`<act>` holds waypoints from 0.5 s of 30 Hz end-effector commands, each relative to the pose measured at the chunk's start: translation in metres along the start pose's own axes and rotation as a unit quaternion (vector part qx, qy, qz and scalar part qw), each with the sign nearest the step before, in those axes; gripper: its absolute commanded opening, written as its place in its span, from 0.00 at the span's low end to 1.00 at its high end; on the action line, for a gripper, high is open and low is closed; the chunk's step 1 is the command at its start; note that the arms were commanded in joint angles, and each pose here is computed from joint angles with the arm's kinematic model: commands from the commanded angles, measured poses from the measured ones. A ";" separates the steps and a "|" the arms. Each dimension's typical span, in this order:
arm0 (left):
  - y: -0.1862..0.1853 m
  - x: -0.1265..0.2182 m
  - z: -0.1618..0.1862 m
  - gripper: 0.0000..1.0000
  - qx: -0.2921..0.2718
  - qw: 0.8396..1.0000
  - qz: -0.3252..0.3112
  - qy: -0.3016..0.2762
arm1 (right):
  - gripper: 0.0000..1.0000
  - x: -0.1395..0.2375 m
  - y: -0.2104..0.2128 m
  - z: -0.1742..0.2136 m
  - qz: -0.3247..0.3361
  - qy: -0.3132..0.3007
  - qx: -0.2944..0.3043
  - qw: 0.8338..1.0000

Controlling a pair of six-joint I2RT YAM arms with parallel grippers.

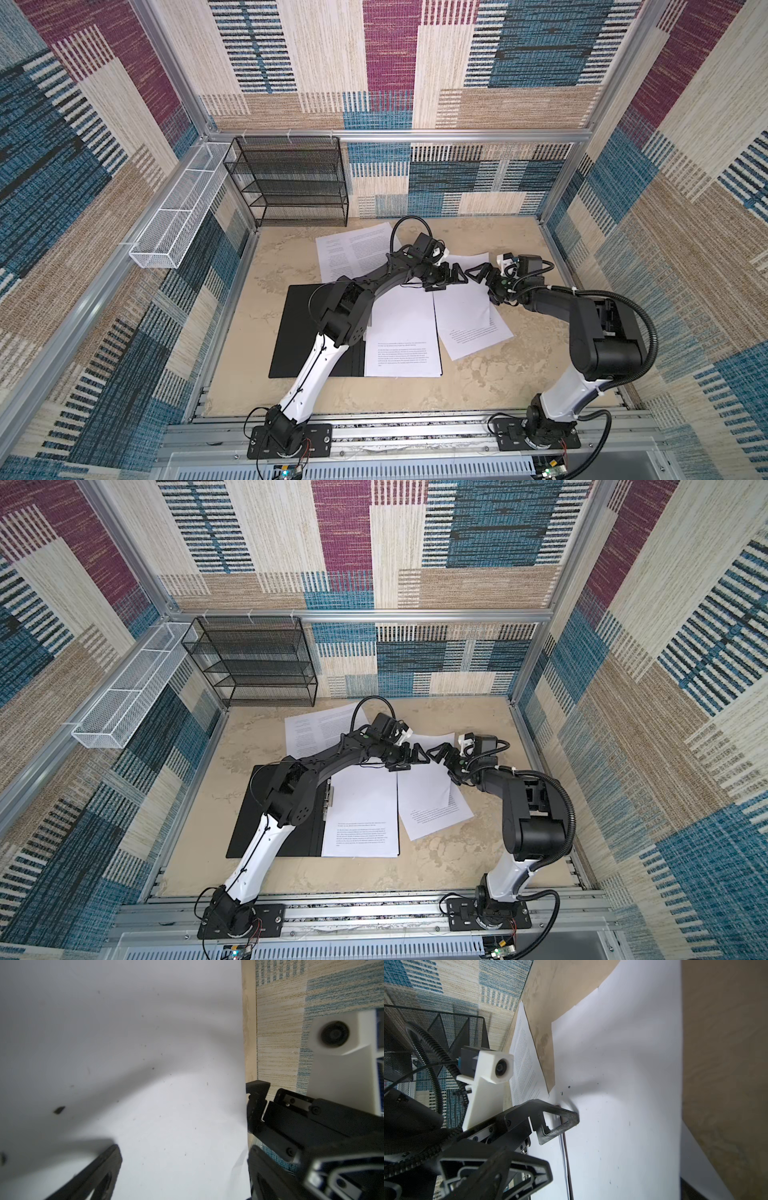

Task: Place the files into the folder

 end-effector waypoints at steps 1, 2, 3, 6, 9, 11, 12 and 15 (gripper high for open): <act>0.044 -0.008 0.033 0.99 0.070 0.991 -0.107 0.049 | 0.83 -0.002 -0.002 -0.006 -0.002 -0.016 -0.016 1.000; 0.044 -0.008 0.033 0.99 0.070 0.991 -0.107 0.050 | 0.81 -0.002 -0.004 -0.006 -0.002 -0.019 -0.019 1.000; 0.044 -0.007 0.033 0.98 0.070 0.990 -0.108 0.049 | 0.78 -0.002 -0.006 -0.007 0.006 -0.025 -0.023 0.999; 0.046 -0.007 0.033 0.98 0.073 0.990 -0.109 0.049 | 0.69 0.001 -0.010 -0.008 0.028 -0.044 -0.029 0.998; 0.046 -0.007 0.035 0.98 0.074 0.990 -0.109 0.049 | 0.60 0.006 -0.015 -0.010 0.047 -0.061 -0.035 0.996; 0.046 -0.007 0.035 0.99 0.076 0.990 -0.106 0.048 | 0.52 0.008 -0.017 -0.009 0.054 -0.069 -0.038 0.995; 0.045 -0.007 0.034 0.98 0.077 0.990 -0.106 0.047 | 0.47 0.008 -0.019 -0.008 0.058 -0.072 -0.041 0.995; 0.044 -0.007 0.033 0.98 0.082 0.990 -0.103 0.043 | 0.31 0.010 -0.022 -0.008 0.066 -0.077 -0.044 0.994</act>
Point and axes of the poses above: each gripper's point midway between its finger pads, its own x axis back along the fingers, its own y axis along the line the jaws close on, z = x × y, the point moved 6 cm from there along x, back along the fingers, and after that the axes turned 10 degrees about -x, right-handed, at the moved point
